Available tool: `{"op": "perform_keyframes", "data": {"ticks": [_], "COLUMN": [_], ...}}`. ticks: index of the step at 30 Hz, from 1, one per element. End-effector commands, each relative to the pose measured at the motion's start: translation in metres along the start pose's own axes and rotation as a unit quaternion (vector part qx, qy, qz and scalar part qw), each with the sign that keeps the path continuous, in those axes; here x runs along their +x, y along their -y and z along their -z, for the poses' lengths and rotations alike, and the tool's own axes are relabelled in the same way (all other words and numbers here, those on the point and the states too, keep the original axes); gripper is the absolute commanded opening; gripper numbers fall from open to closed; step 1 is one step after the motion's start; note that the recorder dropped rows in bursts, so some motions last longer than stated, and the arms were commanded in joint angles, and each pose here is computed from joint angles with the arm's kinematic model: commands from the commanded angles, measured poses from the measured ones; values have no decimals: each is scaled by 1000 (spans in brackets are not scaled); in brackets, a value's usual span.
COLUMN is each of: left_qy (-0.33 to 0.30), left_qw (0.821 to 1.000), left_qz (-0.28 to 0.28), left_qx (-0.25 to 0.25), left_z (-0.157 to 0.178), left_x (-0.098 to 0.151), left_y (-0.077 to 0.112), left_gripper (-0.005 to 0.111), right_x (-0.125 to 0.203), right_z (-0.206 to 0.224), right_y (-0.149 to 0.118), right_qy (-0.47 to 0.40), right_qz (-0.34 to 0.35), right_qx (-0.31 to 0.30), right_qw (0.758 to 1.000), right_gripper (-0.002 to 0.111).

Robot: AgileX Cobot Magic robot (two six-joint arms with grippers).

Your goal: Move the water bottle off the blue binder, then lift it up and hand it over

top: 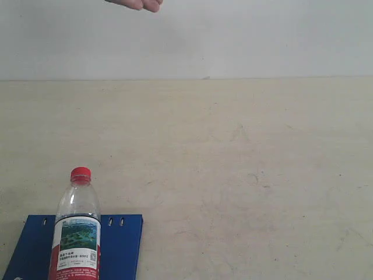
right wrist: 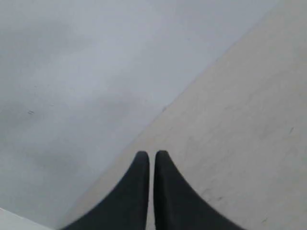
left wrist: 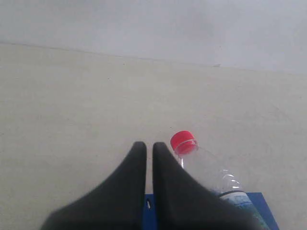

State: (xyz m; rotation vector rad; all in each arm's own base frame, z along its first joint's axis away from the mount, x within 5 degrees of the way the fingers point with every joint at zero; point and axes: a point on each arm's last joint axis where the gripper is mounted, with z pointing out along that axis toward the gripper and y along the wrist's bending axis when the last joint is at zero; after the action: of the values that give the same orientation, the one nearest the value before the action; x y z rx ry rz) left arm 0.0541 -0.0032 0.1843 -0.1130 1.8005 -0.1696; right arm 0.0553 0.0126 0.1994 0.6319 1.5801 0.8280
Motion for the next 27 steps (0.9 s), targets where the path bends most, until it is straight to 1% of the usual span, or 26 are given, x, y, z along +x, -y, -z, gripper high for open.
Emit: {"op": "perform_keyframes", "data": {"ticks": [1,3,5,6,9,11,13,14,15,16,17,19,20,21,22,24,26,27], "left_qy": [5,5,5,5,5,5,5,5,5,5,5,5,5,5,5,5,5,5], "left_qw": [1000,1000,1000,1000,1000,1000,1000,1000,1000,1000,1000,1000,1000,1000,1000,1000,1000,1000], "left_qz": [-1,-1,-1,-1,-1,-1,-1,-1,-1,-1,-1,-1,-1,-1,-1,-1,-1,-1], "left_qx": [4,4,4,4,4,4,4,4,4,4,4,4,4,4,4,4,4,4], "left_z": [0,0,0,0,0,0,0,0,0,0,0,0,0,0,0,0,0,0], "left_x": [-1,-1,-1,-1,-1,-1,-1,-1,-1,-1,-1,-1,-1,-1,-1,-1,-1,-1], "left_y": [1,1,1,1,1,1,1,1,1,1,1,1,1,1,1,1,1,1], "left_gripper": [5,5,5,5,5,5,5,5,5,5,5,5,5,5,5,5,5,5], "right_x": [19,30,35,36,37,33,25,18,10,-5,-16,-45,-53,-57,-60,-58,-56,-53], "right_z": [2,5,7,8,8,6,4,2,1,0,2,12,14,12,5,-15,-40,-56], "right_y": [-1,0,0,0,-3,-4,-4,-5,-5,-6,-7,-22,-29,-36,-48,-62,-74,-77], "right_qy": [-105,-164,-192,-199,-205,-183,-138,-100,-59,17,73,197,213,205,172,65,-49,-116], "right_qz": [-148,-150,-146,-147,-197,-199,-198,-203,-212,-222,-213,-140,-117,-93,-61,16,80,113], "right_qx": [8,23,30,31,25,18,6,-4,-17,-37,-51,-87,-88,-82,-67,-25,19,39], "right_qw": [983,975,970,969,958,962,971,974,975,974,973,967,966,971,981,997,995,986], "right_gripper": [0,0,0,0,0,0,1,3,6,11,15,25,28,30,31,31,31,31]}}
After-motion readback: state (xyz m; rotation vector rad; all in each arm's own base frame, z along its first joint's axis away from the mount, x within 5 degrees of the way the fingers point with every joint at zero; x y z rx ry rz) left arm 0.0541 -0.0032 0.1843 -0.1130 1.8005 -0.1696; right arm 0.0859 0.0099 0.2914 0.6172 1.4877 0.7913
